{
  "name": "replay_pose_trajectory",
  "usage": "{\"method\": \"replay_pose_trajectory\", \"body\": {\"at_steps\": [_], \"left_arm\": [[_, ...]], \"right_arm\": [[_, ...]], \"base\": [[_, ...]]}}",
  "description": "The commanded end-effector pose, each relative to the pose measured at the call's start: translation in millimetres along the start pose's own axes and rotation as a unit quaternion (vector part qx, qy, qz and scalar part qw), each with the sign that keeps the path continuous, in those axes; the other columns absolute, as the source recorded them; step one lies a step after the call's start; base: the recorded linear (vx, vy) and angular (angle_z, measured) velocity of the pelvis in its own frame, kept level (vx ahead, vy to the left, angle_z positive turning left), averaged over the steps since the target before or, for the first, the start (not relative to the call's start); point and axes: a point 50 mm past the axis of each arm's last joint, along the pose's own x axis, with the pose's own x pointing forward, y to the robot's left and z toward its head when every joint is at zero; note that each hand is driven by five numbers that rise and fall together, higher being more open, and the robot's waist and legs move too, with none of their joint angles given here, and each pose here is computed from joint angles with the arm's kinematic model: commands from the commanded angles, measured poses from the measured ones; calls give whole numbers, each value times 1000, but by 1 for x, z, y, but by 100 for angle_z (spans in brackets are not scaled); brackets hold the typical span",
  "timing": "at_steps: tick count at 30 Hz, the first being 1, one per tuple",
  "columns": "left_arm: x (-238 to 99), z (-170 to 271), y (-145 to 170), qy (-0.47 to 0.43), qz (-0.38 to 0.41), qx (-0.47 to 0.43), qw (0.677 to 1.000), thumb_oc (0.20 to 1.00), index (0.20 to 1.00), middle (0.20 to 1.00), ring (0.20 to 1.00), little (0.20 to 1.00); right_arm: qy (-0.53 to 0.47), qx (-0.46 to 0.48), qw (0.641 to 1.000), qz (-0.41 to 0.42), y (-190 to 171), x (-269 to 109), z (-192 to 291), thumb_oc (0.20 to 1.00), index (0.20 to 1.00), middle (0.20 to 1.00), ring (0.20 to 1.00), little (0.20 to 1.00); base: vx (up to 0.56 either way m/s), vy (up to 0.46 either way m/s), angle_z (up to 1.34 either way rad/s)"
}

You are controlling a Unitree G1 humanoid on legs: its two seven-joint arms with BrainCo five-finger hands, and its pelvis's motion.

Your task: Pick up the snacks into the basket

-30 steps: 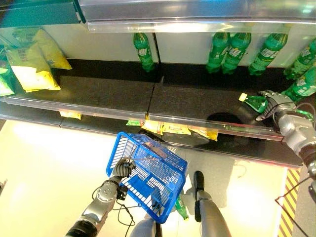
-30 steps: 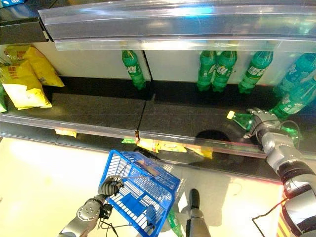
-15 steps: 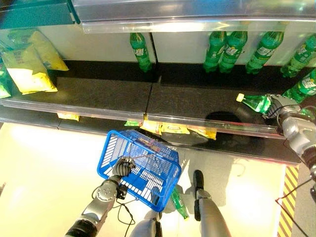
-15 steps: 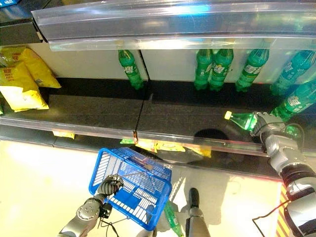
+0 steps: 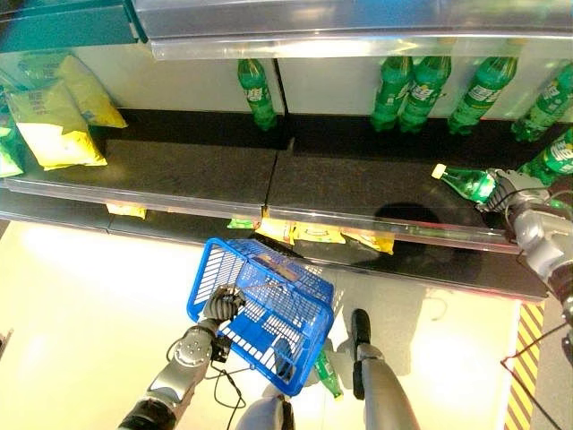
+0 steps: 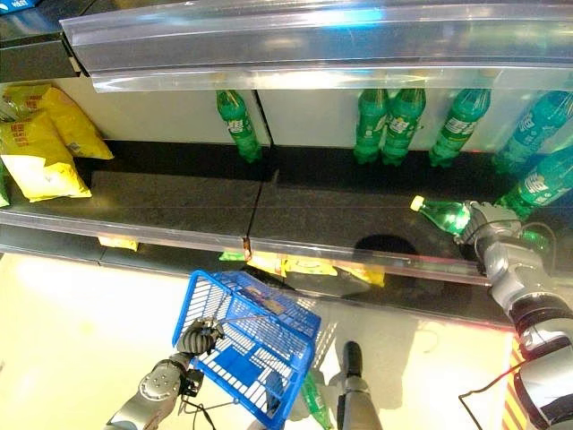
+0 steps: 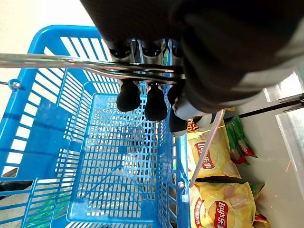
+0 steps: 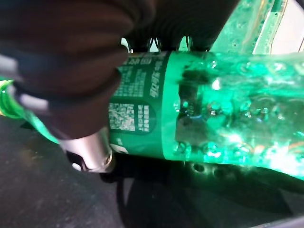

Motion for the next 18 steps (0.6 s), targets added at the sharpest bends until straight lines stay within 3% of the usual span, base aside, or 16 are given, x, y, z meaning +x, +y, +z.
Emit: {"method": "replay_pose_trajectory", "body": {"at_steps": [1, 6, 10, 18], "left_arm": [[-5, 27, 22, -81, 37, -20, 996, 200, 200, 200, 200, 200], [-4, 29, 23, -83, 39, -19, 996, 200, 200, 200, 200, 200], [-3, 27, 26, -75, 43, -1, 996, 200, 200, 200, 200, 200], [9, 29, 34, -59, 45, 57, 996, 200, 200, 200, 200, 200]], "right_arm": [[-4, 36, 999, 33, 20, -7, 0, 200, 200, 200, 200, 200], [-89, 136, 987, 16, 13, -13, 40, 200, 200, 200, 200, 200], [-210, 196, 958, 15, 5, -40, 78, 200, 200, 200, 200, 200], [-357, 216, 906, 67, -7, -95, 97, 200, 200, 200, 200, 200]], "base": [[0, 0, 0], [0, 0, 0], [0, 0, 0], [14, -1, 8]]}}
